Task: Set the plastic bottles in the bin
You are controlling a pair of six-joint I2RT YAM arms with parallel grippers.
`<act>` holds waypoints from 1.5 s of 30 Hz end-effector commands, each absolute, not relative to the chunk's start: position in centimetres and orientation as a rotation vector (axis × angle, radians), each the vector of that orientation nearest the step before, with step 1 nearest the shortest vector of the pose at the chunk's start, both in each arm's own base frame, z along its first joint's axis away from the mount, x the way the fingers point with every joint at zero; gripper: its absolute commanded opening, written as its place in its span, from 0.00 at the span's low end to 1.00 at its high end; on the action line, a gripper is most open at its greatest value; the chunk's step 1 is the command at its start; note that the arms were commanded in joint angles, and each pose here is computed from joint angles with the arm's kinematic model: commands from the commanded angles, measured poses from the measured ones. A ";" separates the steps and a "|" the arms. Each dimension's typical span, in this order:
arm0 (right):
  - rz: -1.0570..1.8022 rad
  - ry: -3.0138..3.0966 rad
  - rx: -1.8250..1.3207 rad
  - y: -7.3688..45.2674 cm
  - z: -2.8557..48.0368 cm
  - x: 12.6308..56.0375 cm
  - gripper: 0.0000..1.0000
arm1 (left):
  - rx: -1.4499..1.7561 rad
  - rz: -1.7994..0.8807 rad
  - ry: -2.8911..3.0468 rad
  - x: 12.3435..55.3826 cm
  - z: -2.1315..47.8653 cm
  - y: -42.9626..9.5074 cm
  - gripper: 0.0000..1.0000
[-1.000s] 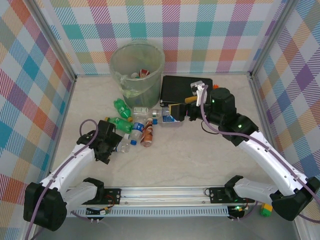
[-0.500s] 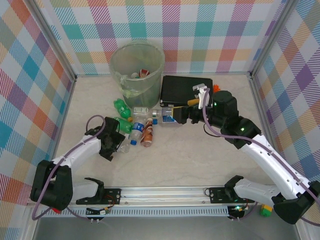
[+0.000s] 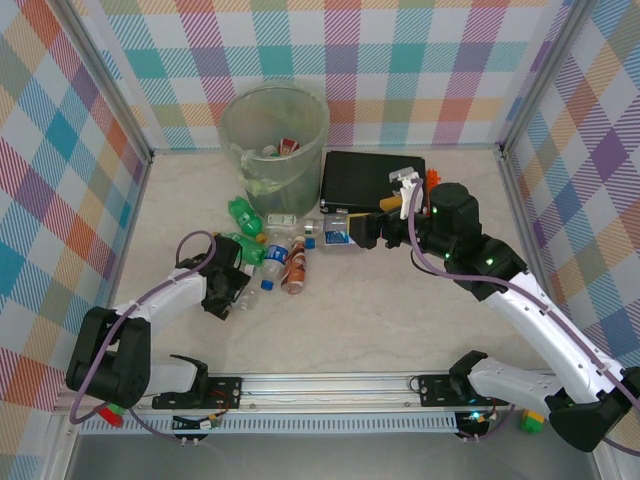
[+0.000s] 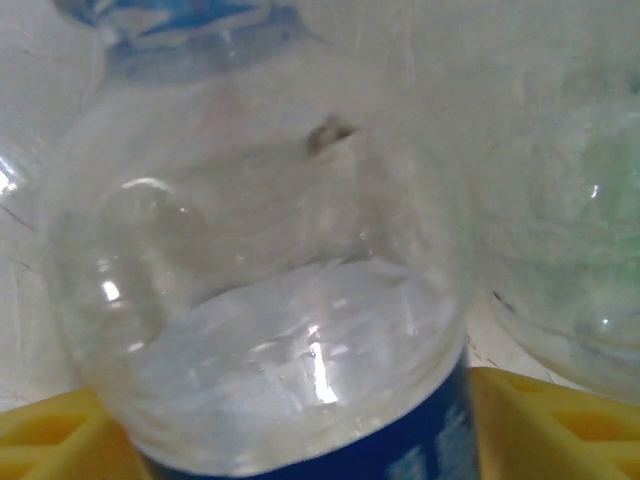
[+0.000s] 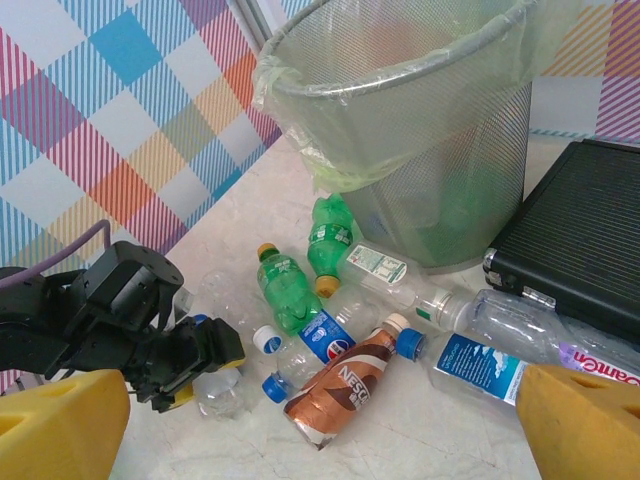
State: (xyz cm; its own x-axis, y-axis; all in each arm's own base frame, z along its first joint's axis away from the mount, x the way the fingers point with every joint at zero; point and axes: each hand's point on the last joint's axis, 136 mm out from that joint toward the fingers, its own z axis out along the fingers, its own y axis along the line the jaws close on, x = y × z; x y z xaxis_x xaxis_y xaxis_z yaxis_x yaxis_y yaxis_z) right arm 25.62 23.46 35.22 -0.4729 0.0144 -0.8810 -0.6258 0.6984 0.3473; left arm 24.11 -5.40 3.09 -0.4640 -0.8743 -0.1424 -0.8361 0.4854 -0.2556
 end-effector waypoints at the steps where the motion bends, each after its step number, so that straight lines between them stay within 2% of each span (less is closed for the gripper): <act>1: 0.804 1.905 -0.483 23.1 35.9 25.3 0.99 | -1.458 -0.159 2.440 23.4 4.0 -3.9 0.66; 8: 0.818 1.904 -0.481 23.5 35.8 25.5 0.99 | -1.362 -0.134 2.386 23.0 8.3 -2.6 0.63; 11: 0.832 1.905 -0.485 23.8 35.8 25.7 0.99 | -1.339 -0.145 2.382 22.9 9.2 -2.5 0.67; 16: 0.855 1.911 -0.494 24.4 35.8 25.8 0.99 | -1.346 -0.213 2.394 23.4 8.4 -3.5 0.72; 22: 0.848 1.912 -0.498 24.2 36.0 25.7 0.99 | -1.328 -0.209 2.463 24.3 6.5 -4.4 0.73; 33: 0.830 1.909 -0.499 24.0 36.1 25.7 0.99 | -1.385 -0.150 2.519 23.7 2.6 -4.4 0.68; 37: 0.823 1.908 -0.499 23.9 36.1 25.8 0.99 | -1.387 -0.112 2.544 23.3 1.6 -4.3 0.61; 42: 0.813 1.902 -0.501 23.8 36.2 25.8 0.99 | -1.354 -0.076 2.524 23.4 3.4 -3.6 0.54; 45: 0.807 1.901 -0.502 23.8 36.1 25.9 0.99 | -1.325 -0.039 2.501 23.2 5.4 -2.9 0.54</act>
State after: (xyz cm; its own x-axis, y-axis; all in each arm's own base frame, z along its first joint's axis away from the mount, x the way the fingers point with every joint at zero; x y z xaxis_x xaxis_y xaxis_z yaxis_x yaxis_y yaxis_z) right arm 26.05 23.97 34.37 -0.4897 -0.0053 -0.8719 -0.6257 0.6985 0.3472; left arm 23.23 -4.07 3.09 -0.5304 -0.8232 -0.2026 -0.8056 0.5638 -0.1820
